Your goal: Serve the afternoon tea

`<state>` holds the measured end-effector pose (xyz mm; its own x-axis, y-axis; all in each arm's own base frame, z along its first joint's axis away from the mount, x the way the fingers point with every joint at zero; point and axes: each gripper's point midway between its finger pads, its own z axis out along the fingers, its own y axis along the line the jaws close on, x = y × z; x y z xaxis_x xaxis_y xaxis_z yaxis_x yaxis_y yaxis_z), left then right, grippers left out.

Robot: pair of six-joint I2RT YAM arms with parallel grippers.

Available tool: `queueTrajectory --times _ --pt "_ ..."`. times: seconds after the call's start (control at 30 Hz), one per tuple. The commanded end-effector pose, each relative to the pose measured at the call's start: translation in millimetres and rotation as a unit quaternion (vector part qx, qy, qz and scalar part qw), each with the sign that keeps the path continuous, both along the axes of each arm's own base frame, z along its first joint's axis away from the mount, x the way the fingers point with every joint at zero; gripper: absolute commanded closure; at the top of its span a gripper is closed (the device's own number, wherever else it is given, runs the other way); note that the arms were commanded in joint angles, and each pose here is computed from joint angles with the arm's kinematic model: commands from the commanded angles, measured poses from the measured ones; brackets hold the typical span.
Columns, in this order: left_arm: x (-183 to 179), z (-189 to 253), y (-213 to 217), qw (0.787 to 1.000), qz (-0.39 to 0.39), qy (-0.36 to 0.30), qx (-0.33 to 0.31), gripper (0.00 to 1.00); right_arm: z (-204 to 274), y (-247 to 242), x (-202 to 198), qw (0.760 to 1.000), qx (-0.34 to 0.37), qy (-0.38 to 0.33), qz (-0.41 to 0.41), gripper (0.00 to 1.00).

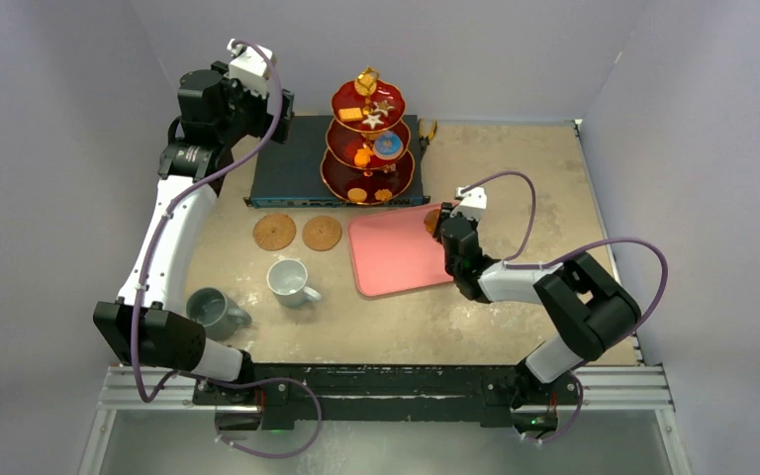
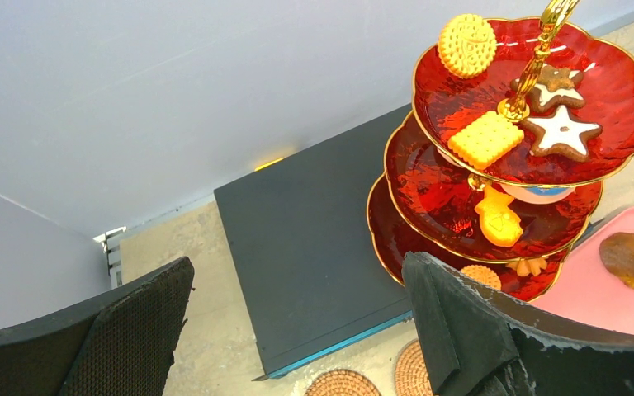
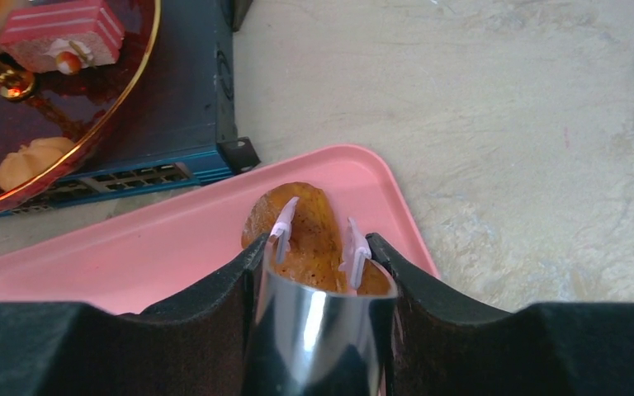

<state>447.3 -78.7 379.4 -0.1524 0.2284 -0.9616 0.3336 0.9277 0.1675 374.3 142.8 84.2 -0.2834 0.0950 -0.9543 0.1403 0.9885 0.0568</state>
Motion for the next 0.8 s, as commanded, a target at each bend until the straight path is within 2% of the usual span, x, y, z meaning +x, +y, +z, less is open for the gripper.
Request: queueTrajectory --times 0.0,0.27,0.43,0.63,0.77 --pt "-6 28 3 0.999 0.001 -0.033 -0.005 0.01 12 21 0 0.998 0.05 -0.022 0.028 0.54" --pt "-8 29 4 0.999 0.001 -0.035 -0.003 0.01 12 44 -9 0.997 0.043 -0.028 0.052 0.5" --pt "-8 28 3 0.999 0.0 -0.034 -0.004 0.01 14 36 -11 0.998 0.023 -0.031 0.042 0.48" --pt "-7 25 3 1.0 -0.001 -0.03 -0.006 0.01 5 28 -11 1.0 0.006 -0.016 0.015 0.39" --pt "-7 24 4 1.0 0.0 -0.03 -0.004 0.01 7 28 -9 1.0 0.008 -0.027 0.015 0.38"
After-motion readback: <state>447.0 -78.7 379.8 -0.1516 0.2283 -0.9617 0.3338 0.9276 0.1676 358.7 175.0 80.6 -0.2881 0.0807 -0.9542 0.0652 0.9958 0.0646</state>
